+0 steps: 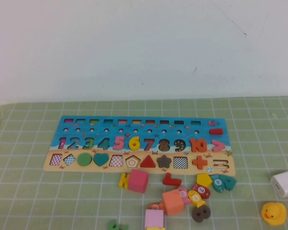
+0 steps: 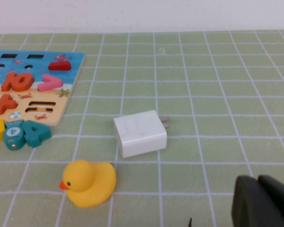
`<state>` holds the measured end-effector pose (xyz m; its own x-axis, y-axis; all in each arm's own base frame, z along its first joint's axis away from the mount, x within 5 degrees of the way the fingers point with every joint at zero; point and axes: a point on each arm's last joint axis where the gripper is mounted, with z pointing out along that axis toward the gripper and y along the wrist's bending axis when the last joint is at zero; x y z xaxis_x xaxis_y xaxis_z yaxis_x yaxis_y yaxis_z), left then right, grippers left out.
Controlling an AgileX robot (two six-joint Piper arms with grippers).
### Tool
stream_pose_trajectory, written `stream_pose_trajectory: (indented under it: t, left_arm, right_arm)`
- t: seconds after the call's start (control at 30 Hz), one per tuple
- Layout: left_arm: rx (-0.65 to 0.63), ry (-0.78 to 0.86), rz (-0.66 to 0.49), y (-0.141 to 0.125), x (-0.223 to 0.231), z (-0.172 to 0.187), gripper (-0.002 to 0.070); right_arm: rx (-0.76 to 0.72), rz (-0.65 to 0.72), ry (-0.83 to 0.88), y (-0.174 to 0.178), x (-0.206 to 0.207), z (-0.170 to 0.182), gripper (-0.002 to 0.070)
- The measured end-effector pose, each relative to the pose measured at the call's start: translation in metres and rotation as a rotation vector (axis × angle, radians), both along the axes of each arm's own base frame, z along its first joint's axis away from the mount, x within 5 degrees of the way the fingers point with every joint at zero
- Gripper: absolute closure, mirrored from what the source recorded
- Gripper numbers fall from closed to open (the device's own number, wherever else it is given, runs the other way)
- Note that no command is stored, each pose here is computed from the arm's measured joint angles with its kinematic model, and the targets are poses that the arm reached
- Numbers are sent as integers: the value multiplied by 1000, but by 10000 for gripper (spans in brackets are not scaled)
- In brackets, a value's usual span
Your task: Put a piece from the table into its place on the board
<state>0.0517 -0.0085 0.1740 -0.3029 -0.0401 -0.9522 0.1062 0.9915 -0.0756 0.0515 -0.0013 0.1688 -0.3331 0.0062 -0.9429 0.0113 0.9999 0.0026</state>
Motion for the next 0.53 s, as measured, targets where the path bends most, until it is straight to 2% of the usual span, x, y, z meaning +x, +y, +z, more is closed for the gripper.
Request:
stream_pose_trajectory:
  t: [0.53]
  left_arm:
    - [0,0,-2,0,0,0,676]
  right_arm:
    - [0,0,0,0,0,0,678]
